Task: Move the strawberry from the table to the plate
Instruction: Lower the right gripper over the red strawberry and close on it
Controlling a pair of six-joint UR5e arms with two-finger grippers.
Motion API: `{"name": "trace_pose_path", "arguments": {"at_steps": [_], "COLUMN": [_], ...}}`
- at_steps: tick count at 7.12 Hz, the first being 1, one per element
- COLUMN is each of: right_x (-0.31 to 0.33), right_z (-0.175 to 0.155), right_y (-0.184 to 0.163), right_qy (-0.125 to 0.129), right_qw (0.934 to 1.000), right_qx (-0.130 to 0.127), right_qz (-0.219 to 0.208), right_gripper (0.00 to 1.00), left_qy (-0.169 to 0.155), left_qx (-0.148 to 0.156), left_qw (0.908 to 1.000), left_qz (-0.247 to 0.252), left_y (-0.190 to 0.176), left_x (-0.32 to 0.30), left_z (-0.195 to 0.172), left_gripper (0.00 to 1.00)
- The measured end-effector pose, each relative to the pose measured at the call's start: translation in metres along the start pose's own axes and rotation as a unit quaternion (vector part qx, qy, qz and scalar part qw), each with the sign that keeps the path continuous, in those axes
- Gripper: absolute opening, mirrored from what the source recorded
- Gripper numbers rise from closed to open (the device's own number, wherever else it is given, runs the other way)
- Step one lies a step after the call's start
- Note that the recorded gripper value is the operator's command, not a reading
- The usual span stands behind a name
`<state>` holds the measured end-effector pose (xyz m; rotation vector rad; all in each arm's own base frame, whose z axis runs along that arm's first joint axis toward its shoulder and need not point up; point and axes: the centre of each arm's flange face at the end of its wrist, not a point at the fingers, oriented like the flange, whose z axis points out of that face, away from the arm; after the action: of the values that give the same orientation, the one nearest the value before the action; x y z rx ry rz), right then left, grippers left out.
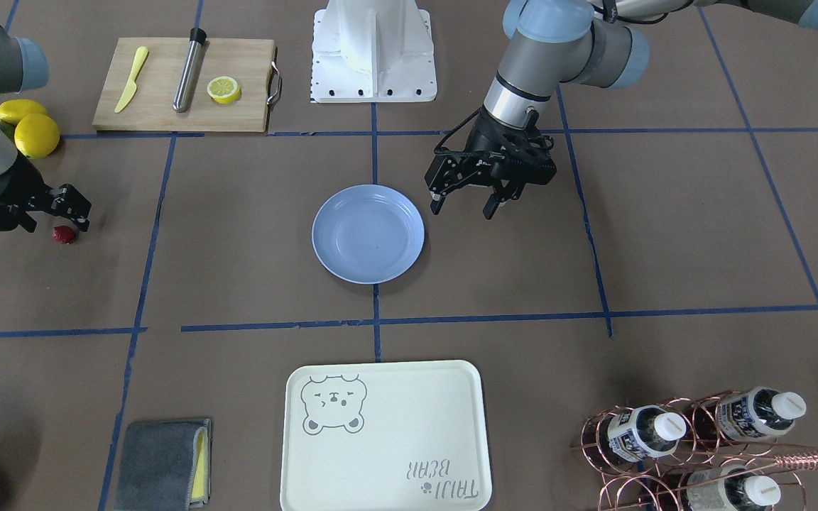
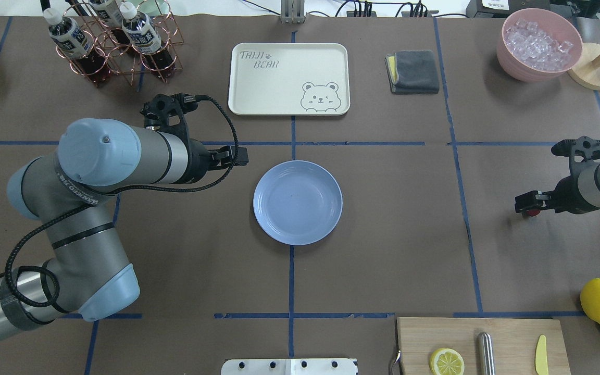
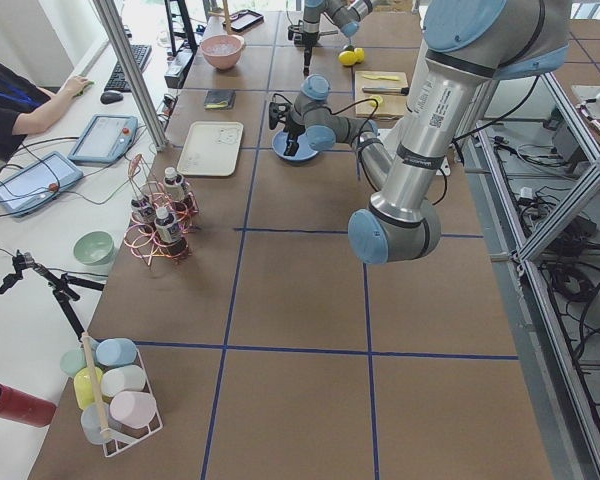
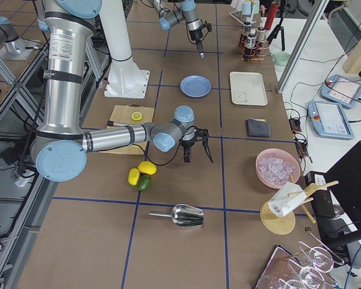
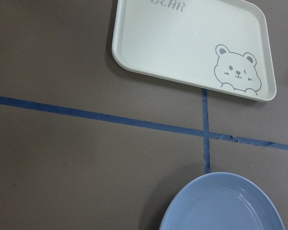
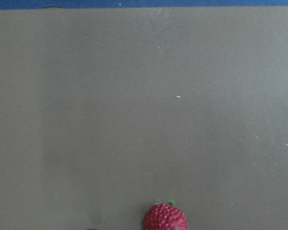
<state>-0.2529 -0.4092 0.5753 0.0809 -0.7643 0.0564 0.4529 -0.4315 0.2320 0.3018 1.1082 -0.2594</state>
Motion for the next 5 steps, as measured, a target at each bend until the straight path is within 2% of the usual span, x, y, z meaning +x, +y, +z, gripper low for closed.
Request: {"name": "trace_pose_path", "arguments": {"at_steps": [1,3,5], "right_x": [0.003,0.004,0.003], "right_z": [0.005,0.011,0.011], "right_y": [-0.001,-0.003,-0.003], "right_qy": [0.003,0.006,0.004], "right_qw": [1.0000,1.0000,0.9999], "right_qx": [-0.003,-0.006,-0.008], "right_qz": [-0.001,-0.004,-0.006], "right_gripper": [0.75,0.45,0.00], "left_qy": [-0.002,-0.004,-0.009], "left_qx": [0.000,0.000,-0.001], "left_qw": [1.0000,1.0000,0.9999], "left_qz": [0.000,0.000,0.006], "left_y": [0.000,0.000,0.002], "left_x": [-0.003,-0.008,-0.015], "left_z": [0.000,0.000,0.002], "left_gripper": [1.00,1.00,1.00]}}
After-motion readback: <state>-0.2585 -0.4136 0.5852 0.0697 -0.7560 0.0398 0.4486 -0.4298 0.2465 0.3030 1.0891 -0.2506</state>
